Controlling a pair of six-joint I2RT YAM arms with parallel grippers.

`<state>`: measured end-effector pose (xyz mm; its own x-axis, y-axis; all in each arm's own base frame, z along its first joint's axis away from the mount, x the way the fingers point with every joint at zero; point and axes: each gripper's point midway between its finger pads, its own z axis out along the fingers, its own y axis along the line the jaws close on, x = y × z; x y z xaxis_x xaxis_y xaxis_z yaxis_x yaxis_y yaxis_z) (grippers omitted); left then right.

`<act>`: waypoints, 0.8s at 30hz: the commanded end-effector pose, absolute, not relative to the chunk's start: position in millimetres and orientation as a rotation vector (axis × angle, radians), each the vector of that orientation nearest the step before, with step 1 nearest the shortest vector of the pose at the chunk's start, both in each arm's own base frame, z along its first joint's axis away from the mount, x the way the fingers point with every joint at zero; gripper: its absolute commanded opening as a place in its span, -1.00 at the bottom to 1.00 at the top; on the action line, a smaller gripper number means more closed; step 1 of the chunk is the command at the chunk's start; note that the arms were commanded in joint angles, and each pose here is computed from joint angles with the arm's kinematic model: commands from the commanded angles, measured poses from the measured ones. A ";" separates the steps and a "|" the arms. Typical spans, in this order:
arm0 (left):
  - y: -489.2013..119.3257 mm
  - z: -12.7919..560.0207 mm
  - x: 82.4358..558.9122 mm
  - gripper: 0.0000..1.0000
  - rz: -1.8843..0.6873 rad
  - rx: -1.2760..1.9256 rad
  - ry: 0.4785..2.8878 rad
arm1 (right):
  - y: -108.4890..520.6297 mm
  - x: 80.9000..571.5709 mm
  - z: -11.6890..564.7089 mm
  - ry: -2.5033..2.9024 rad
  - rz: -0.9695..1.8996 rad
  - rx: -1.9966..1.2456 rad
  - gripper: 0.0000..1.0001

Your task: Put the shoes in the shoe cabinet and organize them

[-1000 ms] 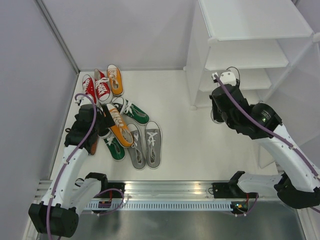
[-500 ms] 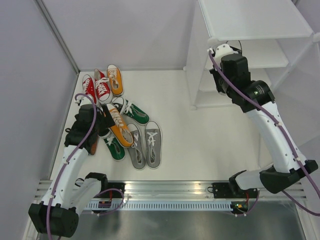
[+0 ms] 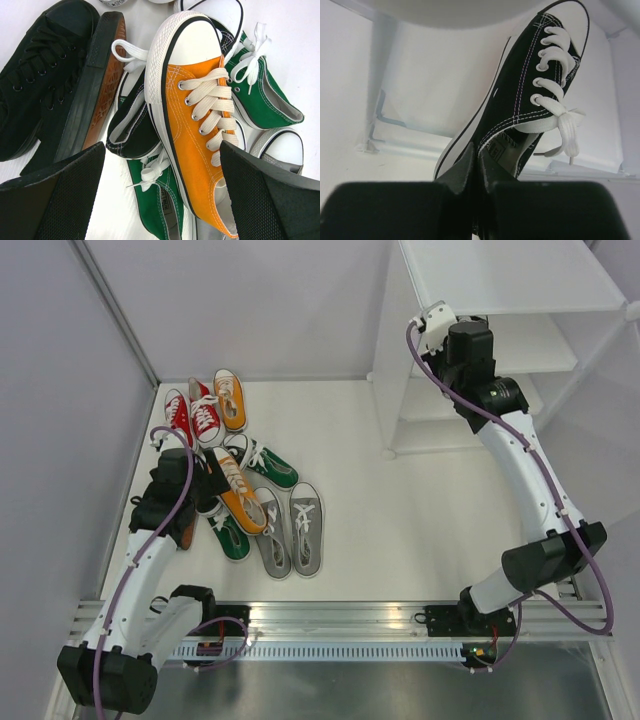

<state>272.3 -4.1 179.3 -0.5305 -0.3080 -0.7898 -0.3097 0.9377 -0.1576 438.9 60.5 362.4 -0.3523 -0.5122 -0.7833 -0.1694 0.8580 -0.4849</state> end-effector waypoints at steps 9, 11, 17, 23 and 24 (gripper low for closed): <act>-3.2 182.1 277.2 0.96 0.009 -0.405 2.149 | 36.5 465.2 411.2 1.745 -0.486 -0.271 0.03; -3.5 182.4 277.5 0.96 0.007 -0.404 2.148 | 36.5 460.8 414.1 1.745 -0.453 -0.224 0.21; -4.4 182.3 277.6 0.96 0.002 -0.402 2.151 | 37.6 423.6 430.7 1.706 -0.268 -0.038 0.80; -4.3 181.0 277.2 0.96 0.003 -0.402 2.154 | 33.5 400.8 402.9 1.757 -0.143 0.198 0.94; -4.3 180.9 277.5 0.96 0.003 -0.402 2.154 | 31.2 399.5 390.2 1.778 -0.157 0.220 0.96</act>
